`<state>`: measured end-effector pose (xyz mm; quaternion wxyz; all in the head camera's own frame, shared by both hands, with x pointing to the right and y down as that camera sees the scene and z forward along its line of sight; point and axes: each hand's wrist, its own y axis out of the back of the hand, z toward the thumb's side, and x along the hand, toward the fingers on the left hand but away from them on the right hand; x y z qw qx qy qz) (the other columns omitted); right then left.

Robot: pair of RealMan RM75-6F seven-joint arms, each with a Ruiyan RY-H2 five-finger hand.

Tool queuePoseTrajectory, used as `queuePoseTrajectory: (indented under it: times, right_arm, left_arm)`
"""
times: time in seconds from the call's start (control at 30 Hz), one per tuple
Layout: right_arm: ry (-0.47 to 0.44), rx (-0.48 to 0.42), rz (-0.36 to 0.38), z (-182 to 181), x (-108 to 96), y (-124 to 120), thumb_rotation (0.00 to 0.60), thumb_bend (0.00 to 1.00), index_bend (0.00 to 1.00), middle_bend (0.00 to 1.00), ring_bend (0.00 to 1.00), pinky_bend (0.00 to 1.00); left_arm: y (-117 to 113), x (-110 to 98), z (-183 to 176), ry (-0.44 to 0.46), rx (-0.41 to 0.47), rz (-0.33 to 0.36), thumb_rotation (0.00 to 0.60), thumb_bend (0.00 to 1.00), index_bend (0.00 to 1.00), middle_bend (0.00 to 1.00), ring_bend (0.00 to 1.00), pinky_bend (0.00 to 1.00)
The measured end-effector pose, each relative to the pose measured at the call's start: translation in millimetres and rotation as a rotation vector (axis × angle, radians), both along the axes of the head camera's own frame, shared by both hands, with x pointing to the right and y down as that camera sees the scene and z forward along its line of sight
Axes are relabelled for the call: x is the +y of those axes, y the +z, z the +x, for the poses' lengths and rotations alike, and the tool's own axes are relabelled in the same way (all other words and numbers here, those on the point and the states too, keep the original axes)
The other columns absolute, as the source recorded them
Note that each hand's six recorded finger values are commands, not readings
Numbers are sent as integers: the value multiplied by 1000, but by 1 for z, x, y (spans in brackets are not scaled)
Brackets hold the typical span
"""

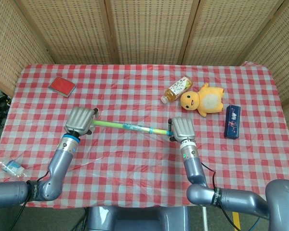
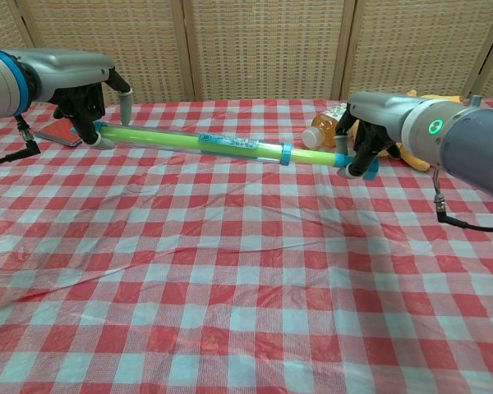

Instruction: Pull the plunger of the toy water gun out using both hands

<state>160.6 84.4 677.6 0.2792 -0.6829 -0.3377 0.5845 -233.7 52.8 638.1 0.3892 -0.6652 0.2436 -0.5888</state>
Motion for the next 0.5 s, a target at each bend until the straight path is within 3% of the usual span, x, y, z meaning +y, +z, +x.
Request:
queuePoseTrajectory:
  times: [0.23, 0.4, 0.5]
  right_arm:
    - [4, -2, -4, 2, 0, 0, 600, 501, 794, 1000, 1000, 793]
    - [4, -1, -5, 3, 0, 0, 600, 500, 794, 1000, 1000, 793]
    - [5, 2, -4, 4, 0, 0, 600, 500, 794, 1000, 1000, 793]
  left_arm:
    - [8, 3, 3, 3, -14, -11, 600, 277, 448, 910, 768, 696]
    - [7, 3, 6, 2, -6, -4, 600, 501, 565, 912, 770, 696]
    - [5, 3, 6, 2, -6, 0, 600, 523, 586, 916, 773, 696]
